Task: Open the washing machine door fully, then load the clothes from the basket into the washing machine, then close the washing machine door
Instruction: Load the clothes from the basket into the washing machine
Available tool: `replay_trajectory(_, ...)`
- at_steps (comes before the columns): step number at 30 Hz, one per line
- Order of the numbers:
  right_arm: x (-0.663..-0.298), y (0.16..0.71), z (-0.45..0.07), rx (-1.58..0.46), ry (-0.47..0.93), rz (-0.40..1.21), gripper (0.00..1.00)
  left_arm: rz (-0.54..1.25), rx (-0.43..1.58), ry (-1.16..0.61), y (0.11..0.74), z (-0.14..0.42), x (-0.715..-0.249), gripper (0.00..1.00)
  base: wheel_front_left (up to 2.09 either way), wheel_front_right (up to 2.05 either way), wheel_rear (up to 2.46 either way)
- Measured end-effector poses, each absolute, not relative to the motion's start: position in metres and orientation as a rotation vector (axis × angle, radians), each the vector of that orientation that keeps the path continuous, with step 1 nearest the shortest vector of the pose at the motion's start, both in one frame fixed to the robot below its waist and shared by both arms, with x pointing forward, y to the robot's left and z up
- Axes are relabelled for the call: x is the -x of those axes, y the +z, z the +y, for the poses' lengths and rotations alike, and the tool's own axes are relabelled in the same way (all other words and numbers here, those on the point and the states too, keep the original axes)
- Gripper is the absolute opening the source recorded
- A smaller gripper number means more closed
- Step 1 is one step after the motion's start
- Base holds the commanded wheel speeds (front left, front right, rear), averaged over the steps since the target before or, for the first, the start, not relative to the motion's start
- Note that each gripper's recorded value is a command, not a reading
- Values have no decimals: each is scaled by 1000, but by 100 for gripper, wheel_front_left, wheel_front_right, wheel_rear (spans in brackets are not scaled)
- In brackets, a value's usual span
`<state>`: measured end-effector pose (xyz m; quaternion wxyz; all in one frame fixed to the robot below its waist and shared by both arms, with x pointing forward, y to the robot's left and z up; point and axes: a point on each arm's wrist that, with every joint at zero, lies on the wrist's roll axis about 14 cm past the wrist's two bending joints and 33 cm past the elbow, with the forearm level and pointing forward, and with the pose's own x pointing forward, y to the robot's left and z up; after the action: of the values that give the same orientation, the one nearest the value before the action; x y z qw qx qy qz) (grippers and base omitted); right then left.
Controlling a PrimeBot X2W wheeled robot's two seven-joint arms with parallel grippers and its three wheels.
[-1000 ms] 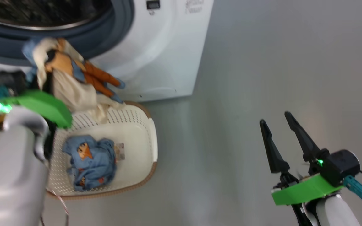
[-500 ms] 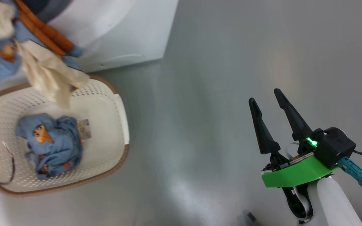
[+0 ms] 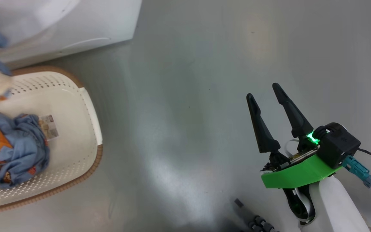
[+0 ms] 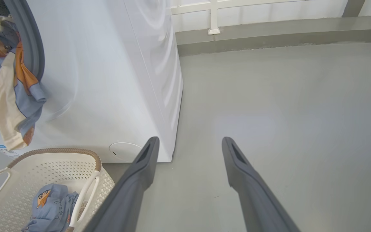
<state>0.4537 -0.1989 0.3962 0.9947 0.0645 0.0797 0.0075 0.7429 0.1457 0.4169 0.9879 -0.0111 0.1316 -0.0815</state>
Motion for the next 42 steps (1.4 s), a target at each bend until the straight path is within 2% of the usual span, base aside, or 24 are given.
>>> replay_trajectory(14, -453, 384, -201, -124, 7, 194, 100, -214, -14, -53, 506, 162, -783, 0, 0, 0, 0)
replay_trajectory(17, -453, 380, -202, -123, 5, 203, 100, -272, -20, -38, 518, 164, -786, 0, 0, 0, 0)
replay_trajectory(20, -454, 378, -201, -127, 5, 207, 100, -248, -19, -29, 508, 166, -789, 0, 0, 0, 0)
replay_trajectory(31, -462, 372, -197, -156, 16, 204, 100, 30, 3, -26, 426, 168, -786, 0, 0, 0, 0)
replay_trajectory(32, -463, 372, -196, -158, 19, 204, 100, 45, 4, -27, 422, 167, -785, 29, 0, 0, 0)
replay_trajectory(33, -464, 372, -195, -160, 21, 203, 100, 57, 11, -27, 418, 168, -783, 96, 0, 0, 0)
replay_trajectory(34, -464, 371, -194, -161, 23, 202, 100, 74, 19, -26, 414, 168, -781, 100, 0, 0, 0)
replay_trajectory(42, -472, 378, -184, -176, 52, 176, 100, 112, 3, -50, 403, 163, -764, 100, 0, 0, 0)
